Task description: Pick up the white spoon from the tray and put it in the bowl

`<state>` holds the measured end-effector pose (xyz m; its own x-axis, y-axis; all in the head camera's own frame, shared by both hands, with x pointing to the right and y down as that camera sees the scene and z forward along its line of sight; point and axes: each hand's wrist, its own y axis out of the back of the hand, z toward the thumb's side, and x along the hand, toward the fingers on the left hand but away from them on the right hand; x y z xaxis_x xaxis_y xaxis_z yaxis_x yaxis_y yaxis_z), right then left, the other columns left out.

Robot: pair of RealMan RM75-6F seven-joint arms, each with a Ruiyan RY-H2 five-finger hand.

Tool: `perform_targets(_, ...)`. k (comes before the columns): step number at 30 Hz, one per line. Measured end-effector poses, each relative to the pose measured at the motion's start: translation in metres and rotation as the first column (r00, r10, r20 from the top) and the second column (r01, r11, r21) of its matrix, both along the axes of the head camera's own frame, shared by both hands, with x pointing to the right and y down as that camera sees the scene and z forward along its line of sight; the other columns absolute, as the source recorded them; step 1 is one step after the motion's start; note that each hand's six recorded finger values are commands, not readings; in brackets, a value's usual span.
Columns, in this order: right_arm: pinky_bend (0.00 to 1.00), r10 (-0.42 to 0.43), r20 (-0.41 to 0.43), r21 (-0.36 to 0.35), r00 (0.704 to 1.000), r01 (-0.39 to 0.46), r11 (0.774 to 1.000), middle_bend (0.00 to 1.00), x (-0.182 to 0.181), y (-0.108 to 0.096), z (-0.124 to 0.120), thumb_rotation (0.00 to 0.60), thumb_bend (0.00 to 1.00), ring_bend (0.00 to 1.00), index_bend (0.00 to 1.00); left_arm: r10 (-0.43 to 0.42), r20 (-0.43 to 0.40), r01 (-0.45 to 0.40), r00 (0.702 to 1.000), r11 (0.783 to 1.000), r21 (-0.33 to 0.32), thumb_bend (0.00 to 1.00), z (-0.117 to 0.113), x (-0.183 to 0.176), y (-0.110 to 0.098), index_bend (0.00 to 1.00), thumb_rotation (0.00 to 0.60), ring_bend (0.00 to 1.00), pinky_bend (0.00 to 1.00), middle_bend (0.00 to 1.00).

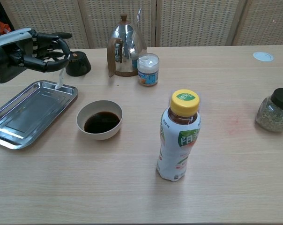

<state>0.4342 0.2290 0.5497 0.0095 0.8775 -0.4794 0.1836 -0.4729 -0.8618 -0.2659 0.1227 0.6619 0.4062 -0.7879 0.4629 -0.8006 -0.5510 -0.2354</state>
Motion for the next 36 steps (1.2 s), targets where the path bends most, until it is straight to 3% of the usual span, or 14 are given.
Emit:
perform_targets(4, 0.00, 0.003, 0.000, -0.001, 1.000, -0.003, 1.000, 0.00, 0.001, -0.001, 0.000, 0.600, 0.00, 0.00, 0.04, -0.013, -0.174, 0.001, 0.985, 0.998, -0.070, 0.40, -0.002, 0.019, 0.006, 0.64, 0.600, 0.00, 0.00, 0.00)
perform_targets(11, 0.00, 0.011, 0.000, -0.008, 1.000, -0.011, 1.000, 0.00, 0.003, -0.001, 0.002, 0.600, 0.00, 0.00, 0.04, -0.043, -0.347, -0.020, 0.937, 0.984, -0.174, 0.40, 0.013, 0.061, 0.016, 0.65, 0.600, 0.00, 0.00, 0.00)
perform_targets(23, 0.00, 0.023, 0.003, -0.019, 1.000, -0.023, 1.000, 0.00, 0.007, -0.003, 0.005, 0.600, 0.00, 0.00, 0.04, -0.088, -0.379, -0.002, 0.921, 0.973, -0.232, 0.41, 0.054, 0.088, 0.025, 0.66, 0.600, 0.00, 0.00, 0.00)
perform_targets(36, 0.00, 0.028, 0.002, -0.034, 1.000, -0.028, 0.999, 0.00, 0.008, -0.003, 0.010, 0.600, 0.00, 0.00, 0.04, -0.138, -0.383, 0.035, 0.913, 0.964, -0.264, 0.43, 0.072, 0.079, 0.035, 0.66, 0.600, 0.00, 0.00, 0.00)
